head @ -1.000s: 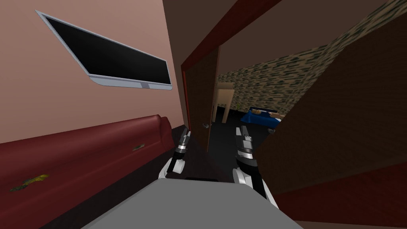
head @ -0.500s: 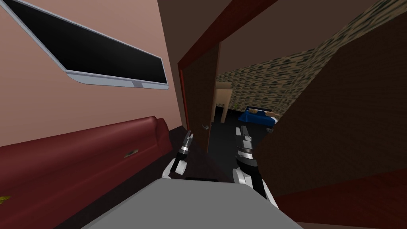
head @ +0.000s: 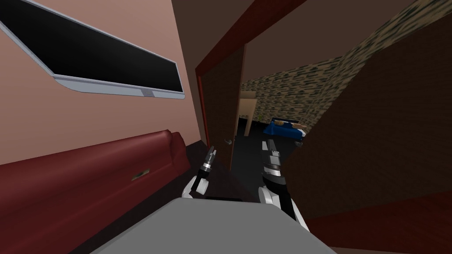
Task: Push the door open
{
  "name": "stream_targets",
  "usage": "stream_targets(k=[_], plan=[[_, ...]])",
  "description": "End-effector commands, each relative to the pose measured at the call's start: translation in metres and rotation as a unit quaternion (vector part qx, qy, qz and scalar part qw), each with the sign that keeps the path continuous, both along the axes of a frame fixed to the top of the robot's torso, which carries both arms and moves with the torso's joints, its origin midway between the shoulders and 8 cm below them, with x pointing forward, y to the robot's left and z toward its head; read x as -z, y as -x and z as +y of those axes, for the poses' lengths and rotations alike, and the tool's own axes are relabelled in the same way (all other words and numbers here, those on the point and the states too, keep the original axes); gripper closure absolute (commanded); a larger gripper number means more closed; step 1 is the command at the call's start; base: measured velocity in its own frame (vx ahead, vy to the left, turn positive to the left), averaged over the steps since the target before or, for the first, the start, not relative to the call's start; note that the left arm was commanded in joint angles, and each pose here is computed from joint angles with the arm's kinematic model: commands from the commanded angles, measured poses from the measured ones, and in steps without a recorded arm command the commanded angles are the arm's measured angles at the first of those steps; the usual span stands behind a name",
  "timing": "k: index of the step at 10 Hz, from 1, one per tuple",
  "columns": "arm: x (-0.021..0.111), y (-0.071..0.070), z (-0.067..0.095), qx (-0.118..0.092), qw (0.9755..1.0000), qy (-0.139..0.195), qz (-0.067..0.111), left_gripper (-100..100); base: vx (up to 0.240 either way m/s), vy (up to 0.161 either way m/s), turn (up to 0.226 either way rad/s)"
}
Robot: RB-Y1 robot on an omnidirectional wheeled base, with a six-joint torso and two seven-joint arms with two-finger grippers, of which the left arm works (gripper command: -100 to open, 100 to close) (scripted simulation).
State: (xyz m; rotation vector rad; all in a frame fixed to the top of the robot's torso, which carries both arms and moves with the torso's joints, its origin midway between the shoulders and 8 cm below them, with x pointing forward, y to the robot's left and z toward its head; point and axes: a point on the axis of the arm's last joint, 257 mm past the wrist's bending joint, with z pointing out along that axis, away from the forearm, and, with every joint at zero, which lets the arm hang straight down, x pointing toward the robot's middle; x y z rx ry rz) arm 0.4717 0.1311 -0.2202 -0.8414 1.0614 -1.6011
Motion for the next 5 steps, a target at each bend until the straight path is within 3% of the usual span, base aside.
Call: stream_targets(k=[1,5], plan=[[0.014,-0.001,-0.007,0.008,0.9999,-0.005,0.012,-100,0.061,0.058,-0.090],[0.046,-0.004,-0.025,0.027,0.9985,-0.018,0.043,-100,0.081,0.071,-0.098]])
